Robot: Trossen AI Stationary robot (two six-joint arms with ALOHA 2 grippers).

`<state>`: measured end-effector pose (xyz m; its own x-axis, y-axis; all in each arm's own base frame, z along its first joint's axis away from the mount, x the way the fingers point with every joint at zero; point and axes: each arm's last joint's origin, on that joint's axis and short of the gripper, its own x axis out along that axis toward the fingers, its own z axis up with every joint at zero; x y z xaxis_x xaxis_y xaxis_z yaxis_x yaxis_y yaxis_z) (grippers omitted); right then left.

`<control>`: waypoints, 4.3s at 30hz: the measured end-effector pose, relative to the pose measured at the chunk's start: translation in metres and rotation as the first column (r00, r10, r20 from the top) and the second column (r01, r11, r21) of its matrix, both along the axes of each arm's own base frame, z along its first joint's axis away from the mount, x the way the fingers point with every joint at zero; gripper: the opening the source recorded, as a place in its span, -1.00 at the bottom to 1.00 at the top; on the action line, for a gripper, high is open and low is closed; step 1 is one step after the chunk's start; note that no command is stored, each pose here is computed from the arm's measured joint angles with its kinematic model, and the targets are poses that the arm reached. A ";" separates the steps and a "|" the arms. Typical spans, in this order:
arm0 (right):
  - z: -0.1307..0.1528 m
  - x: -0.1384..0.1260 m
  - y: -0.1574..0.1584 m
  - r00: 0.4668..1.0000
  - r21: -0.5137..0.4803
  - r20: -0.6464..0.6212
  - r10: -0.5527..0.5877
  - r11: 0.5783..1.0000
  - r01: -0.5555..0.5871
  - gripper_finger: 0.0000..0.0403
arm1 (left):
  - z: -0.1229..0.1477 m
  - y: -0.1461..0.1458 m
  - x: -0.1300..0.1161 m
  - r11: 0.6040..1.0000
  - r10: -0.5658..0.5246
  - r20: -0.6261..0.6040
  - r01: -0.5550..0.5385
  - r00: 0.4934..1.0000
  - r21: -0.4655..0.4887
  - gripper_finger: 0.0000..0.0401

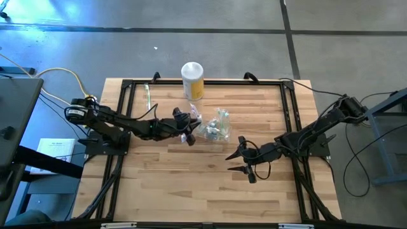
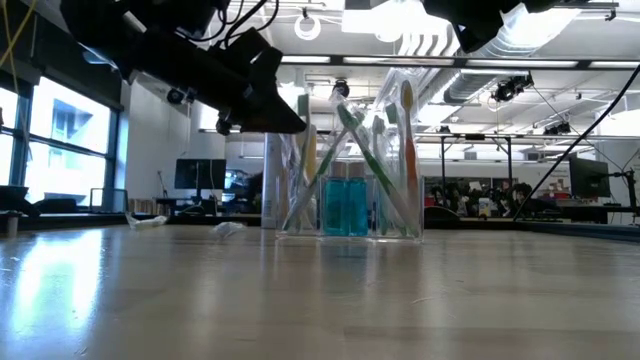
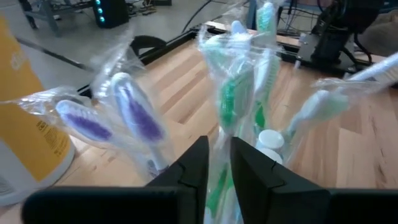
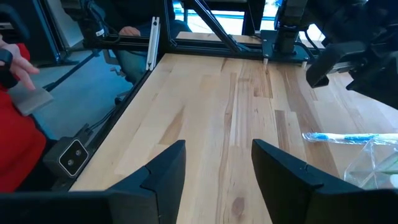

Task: Pick & Place toothbrushing station
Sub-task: Put the bottom green toothbrush into the left section of the transparent organizer, then put the green toothbrush into the right section of the transparent organizer

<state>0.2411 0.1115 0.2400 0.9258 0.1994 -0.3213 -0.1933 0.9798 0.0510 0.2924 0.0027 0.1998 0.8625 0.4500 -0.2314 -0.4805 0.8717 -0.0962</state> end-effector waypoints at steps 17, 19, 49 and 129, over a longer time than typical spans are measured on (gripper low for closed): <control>-0.001 0.000 0.000 1.000 -0.004 -0.014 -0.001 1.000 0.001 -0.13 | 0.007 -0.007 -0.002 0.993 -0.091 -0.025 0.092 0.996 0.075 -0.15; -0.002 -0.001 0.000 1.000 0.003 -0.027 -0.008 1.000 0.008 -0.13 | 0.011 -0.007 -0.002 0.992 -0.088 -0.016 0.089 0.996 0.092 -0.15; -0.014 0.002 0.000 0.993 0.075 -0.108 -0.049 0.996 0.057 -0.13 | 0.055 -0.016 -0.100 0.967 0.237 -0.573 -0.138 0.784 0.213 -0.15; -0.035 0.016 -0.001 0.981 0.078 -0.165 -0.103 0.990 0.117 -0.13 | -0.051 0.248 -0.134 0.223 0.240 -0.899 -0.923 0.365 -0.315 -0.95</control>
<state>0.2571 0.1108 0.2051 0.8817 0.1328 -0.4527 -0.0669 0.9851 0.1588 0.1583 0.2502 0.1493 -0.1291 0.0893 -0.9876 -0.9916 -0.0118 0.1286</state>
